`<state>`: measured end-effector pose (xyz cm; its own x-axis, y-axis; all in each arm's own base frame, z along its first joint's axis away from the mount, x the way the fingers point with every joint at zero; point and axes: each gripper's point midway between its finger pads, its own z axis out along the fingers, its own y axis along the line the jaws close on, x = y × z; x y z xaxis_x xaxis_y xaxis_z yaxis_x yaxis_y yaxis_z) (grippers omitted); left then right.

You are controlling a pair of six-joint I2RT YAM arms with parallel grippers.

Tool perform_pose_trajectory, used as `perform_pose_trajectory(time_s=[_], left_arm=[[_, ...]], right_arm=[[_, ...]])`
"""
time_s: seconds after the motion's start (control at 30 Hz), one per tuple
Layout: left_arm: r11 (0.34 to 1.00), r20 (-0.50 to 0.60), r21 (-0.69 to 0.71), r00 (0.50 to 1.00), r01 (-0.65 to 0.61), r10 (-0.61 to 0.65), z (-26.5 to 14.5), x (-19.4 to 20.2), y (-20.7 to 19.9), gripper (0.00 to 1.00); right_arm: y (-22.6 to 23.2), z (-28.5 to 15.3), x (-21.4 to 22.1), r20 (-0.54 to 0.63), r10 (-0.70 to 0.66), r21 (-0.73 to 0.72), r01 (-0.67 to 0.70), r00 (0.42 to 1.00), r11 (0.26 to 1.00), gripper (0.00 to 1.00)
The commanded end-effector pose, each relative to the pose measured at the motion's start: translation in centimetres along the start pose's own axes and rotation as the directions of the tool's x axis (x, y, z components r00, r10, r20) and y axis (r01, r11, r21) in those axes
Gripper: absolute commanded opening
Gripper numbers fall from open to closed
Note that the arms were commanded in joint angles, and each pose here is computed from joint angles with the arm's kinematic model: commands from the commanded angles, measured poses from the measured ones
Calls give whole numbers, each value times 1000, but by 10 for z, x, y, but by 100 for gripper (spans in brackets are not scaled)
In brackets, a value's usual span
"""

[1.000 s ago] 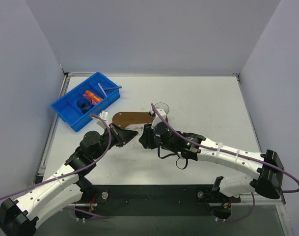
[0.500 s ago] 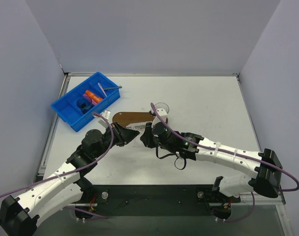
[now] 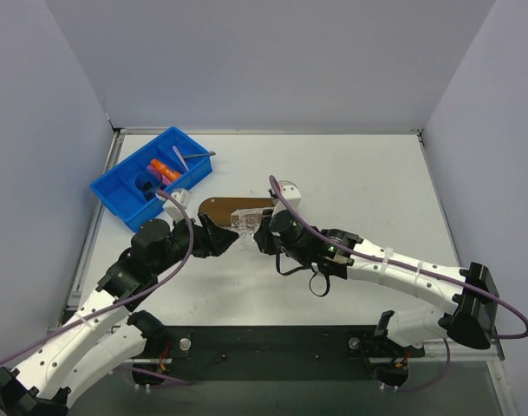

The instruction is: Prepare toiletry sets of a toothbrush and toothpaste on the tray

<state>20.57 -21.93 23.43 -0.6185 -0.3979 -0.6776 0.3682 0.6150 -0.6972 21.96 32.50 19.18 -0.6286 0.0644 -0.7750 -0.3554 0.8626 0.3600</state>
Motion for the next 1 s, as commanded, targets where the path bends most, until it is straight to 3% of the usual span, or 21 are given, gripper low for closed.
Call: perform_pose_trajectory(time_s=[0.0, 0.17, 0.27, 0.3, 0.5, 0.97], left_arm=[[973, 54, -157, 983, -166, 176, -30, -48, 14, 79], [911, 70, -349, 963, -222, 261, -44, -100, 56, 80], [849, 125, -489, 947, -200, 296, -56, -133, 89, 80], [796, 141, -577, 937, -185, 320, -63, -142, 106, 80], [688, 114, -701, 923, -188, 369, -74, -135, 149, 80], [708, 116, -680, 926, -189, 358, -69, -125, 151, 80]], right_arm=[[4, -7, -30, 58, 24, 15, -25, 998, 1000, 0], [5, 5, -32, 5, 49, 27, -49, 999, 998, 0], [1, 12, -33, -29, 61, 56, -60, 998, 997, 0], [0, 14, -33, -31, 60, 63, -58, 998, 996, 0], [0, 37, -38, -62, 54, 129, -46, 997, 991, 0], [-17, 97, -36, -171, 63, 254, -18, 983, 967, 0]])
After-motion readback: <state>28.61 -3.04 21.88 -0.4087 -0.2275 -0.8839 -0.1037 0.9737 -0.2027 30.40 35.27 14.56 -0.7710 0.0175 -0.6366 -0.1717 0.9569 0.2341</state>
